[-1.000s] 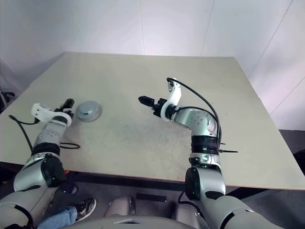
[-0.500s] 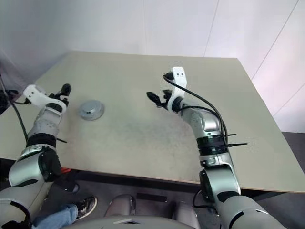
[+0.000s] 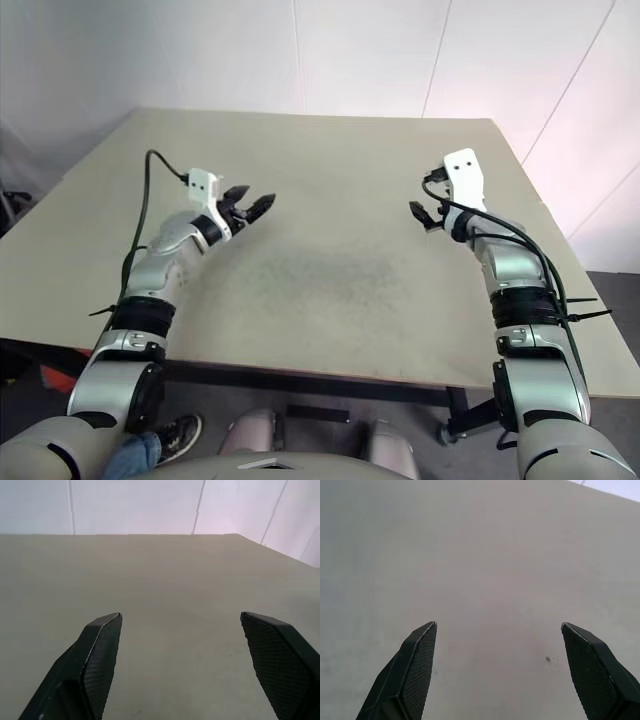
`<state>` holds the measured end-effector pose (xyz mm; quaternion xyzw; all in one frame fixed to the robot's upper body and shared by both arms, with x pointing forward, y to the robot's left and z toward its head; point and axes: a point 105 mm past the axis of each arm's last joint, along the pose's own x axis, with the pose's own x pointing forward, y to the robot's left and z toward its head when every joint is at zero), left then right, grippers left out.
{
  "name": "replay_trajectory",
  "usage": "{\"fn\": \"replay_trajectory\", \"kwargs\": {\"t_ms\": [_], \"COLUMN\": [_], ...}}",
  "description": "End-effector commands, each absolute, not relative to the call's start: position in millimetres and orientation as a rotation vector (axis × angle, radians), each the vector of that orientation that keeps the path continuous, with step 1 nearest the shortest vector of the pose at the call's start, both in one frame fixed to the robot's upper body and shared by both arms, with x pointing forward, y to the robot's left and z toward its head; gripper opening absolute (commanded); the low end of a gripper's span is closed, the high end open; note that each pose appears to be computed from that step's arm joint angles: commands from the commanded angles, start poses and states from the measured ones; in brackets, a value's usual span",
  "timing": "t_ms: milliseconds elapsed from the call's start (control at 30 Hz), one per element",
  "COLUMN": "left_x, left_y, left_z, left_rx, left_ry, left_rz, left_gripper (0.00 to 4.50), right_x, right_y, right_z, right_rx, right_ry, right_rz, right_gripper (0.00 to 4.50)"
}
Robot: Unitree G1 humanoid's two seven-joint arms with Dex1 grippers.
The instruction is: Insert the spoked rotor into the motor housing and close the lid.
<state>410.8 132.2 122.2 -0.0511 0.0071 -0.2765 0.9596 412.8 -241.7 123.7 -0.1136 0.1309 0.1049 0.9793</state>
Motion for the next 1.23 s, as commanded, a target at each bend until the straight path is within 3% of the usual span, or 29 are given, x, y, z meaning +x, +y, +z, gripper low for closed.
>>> {"fn": "replay_trajectory", "kwargs": {"t_ms": [33,700,1233], "left_x": [413.4,412.1,411.7], "left_y": [133.1,140.7,151.2], "left_z": [129.3,122.1,121.0], "left_rx": [-0.089,-0.130,-0.105], "left_ry": [-0.016,-0.010,0.031], "left_rz": [-0.522,-0.379,-0.361], "left_gripper": [4.05,4.05,4.05], "right_x": [414.5,426.4,432.3], "right_y": [-244.0,-213.2,-232.4], "right_z": [144.8,159.6,138.7], "right_rx": [-0.224,-0.115,-0.157], "right_ry": [0.173,0.106,0.174], "right_rz": [0.186,0.231,0.037], "right_gripper": [4.50,4.50,4.50]}}
